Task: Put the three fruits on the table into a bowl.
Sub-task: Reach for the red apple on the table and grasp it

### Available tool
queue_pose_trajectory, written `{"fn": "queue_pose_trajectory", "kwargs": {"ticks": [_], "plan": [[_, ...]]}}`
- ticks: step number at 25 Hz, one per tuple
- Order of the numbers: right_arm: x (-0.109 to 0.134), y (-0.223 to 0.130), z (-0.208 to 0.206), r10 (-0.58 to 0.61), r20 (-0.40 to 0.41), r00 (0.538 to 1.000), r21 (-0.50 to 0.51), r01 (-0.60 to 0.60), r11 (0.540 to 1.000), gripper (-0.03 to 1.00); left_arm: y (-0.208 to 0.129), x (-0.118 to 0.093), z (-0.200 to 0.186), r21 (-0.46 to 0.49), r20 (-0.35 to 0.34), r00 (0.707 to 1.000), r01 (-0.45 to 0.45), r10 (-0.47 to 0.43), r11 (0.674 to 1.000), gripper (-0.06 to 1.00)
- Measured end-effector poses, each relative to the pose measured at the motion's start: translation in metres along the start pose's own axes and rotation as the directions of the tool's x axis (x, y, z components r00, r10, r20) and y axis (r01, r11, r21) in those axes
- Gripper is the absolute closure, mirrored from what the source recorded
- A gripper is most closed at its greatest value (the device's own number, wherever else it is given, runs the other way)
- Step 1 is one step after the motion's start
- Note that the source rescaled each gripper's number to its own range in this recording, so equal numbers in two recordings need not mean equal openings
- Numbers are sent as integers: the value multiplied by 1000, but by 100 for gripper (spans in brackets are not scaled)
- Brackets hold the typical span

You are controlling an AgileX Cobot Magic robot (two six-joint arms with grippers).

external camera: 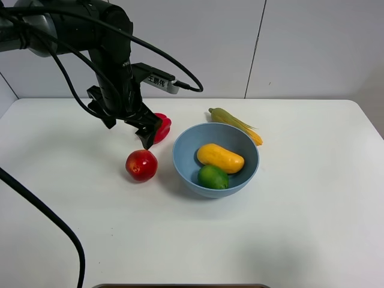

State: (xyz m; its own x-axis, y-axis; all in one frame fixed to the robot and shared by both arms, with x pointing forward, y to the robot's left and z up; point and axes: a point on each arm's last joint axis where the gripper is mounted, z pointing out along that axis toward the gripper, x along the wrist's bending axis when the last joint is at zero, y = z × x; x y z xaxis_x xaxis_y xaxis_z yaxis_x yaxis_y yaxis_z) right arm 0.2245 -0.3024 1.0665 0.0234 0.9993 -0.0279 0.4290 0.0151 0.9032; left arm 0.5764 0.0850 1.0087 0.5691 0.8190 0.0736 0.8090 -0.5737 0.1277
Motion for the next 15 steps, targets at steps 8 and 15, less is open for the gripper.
{"fn": "queue_pose_trajectory", "kwargs": {"ticks": [8, 15], "plan": [[0, 0, 0, 0, 0, 1000, 0, 0, 1000, 46, 4, -3, 17, 0, 24, 1000, 8, -8, 1000, 1], [0, 0, 0, 0, 0, 1000, 0, 0, 1000, 46, -2, -5, 32, -5, 49, 996, 77, -77, 997, -3]]}}
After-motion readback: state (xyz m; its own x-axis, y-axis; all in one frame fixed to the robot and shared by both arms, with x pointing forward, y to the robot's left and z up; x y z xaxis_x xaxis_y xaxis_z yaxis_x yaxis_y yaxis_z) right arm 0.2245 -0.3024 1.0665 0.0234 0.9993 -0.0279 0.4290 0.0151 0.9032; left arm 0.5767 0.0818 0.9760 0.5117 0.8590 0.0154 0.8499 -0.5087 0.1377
